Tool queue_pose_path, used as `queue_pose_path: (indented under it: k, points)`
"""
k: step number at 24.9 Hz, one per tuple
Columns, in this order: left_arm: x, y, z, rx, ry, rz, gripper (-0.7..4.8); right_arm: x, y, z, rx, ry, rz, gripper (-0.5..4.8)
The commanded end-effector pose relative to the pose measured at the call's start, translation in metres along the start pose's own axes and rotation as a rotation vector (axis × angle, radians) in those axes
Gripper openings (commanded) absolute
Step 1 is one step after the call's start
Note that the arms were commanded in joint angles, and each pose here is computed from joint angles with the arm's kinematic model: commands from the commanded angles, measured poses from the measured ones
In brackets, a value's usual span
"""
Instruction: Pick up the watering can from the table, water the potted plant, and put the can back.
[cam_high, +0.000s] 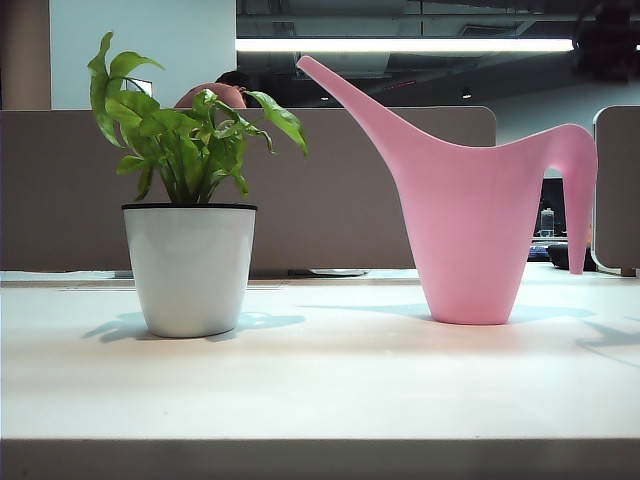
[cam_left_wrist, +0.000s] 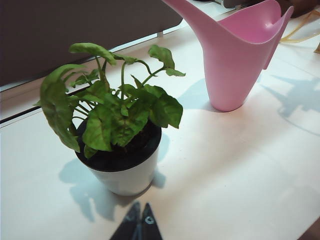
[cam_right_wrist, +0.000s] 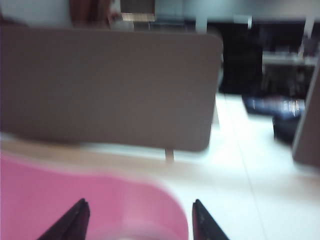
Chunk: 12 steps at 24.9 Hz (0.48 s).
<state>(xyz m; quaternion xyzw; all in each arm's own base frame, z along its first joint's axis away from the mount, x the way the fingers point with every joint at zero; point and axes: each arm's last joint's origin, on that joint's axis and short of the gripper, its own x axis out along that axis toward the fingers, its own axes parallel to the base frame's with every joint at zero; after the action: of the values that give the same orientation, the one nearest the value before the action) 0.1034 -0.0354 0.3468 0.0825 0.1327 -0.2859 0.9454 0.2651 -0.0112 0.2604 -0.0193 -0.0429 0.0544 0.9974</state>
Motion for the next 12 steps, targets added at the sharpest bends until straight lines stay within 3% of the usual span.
queue_pose_path:
  k: [1,3,4,12]
  points:
    - [-0.004,-0.001,0.003,0.008,-0.024,0.003,-0.05,-0.012,0.006,0.004,0.081,0.098,0.015,2.20]
    - [-0.005,-0.001,0.003,0.010,-0.029,0.004,-0.05,-0.021,0.009,0.013,0.080,0.095,0.025,0.99]
    - [-0.005,-0.001,0.003,0.009,-0.029,0.004,-0.05,-0.025,0.009,0.017,0.080,0.091,0.025,0.66]
    - [-0.003,-0.004,0.003,-0.005,-0.035,-0.022,-0.05,-0.098,0.019,0.049,0.089,0.150,0.015,0.07]
